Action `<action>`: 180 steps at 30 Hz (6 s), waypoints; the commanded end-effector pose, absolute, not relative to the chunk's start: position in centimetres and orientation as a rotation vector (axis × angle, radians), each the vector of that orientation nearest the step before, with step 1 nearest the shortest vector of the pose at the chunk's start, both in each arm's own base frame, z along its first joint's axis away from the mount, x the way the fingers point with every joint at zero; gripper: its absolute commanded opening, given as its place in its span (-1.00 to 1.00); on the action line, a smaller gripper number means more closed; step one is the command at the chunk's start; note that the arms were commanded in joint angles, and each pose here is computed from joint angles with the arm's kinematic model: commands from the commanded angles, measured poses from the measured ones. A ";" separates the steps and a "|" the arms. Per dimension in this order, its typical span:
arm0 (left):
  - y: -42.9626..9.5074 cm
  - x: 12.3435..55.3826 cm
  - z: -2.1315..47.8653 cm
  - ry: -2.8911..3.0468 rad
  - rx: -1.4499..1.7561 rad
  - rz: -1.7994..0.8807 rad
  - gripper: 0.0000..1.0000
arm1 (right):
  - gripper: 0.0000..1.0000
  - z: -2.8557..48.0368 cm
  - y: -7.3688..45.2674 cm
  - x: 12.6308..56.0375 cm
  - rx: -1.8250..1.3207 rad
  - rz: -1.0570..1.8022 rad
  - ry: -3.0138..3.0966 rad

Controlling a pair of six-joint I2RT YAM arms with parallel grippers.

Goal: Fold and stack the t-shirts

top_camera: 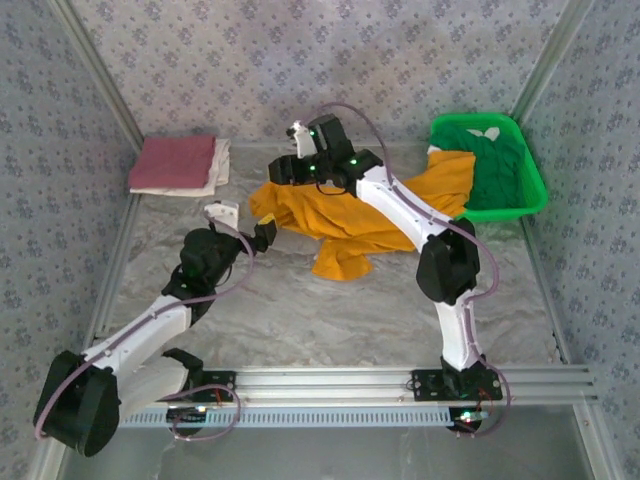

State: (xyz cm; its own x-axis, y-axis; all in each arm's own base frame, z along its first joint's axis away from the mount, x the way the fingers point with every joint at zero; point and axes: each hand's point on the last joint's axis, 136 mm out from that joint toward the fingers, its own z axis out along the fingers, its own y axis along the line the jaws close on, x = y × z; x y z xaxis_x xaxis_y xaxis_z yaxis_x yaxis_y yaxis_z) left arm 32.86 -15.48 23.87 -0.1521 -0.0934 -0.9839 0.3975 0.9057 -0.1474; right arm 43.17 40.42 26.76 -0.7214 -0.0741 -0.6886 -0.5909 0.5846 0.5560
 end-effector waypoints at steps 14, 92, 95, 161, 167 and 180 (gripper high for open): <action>-13.9 38.9 14.2 2.047 0.077 -0.459 0.82 | 0.10 13.7 30.9 29.8 -0.873 0.591 2.322; -10.1 17.7 55.6 1.402 0.333 -0.570 -1.00 | -1.00 56.1 5.7 22.0 -0.268 0.031 1.508; -10.2 20.0 55.6 1.432 0.326 -0.535 -1.00 | -1.00 55.8 7.1 24.4 -0.278 0.050 1.554; -5.4 35.0 40.4 1.742 -0.059 -0.138 -1.00 | -0.45 3.5 22.9 39.6 -0.487 0.215 2.605; -7.1 34.9 38.4 1.803 -0.014 -0.234 -1.00 | -0.43 5.9 16.6 44.4 -0.266 0.199 2.597; -5.7 36.0 34.2 1.886 -0.105 -0.152 -1.00 | -0.17 15.2 34.6 29.3 -0.901 0.821 2.143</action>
State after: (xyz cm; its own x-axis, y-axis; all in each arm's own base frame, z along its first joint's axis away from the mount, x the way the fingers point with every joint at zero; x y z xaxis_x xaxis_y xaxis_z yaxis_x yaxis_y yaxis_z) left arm 35.78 -6.51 33.84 -0.3368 -0.1305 -0.9325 0.0481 0.9867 -0.1554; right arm 34.73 29.04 16.66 -0.6112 -0.2547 -0.7494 -0.6209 0.7414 0.2544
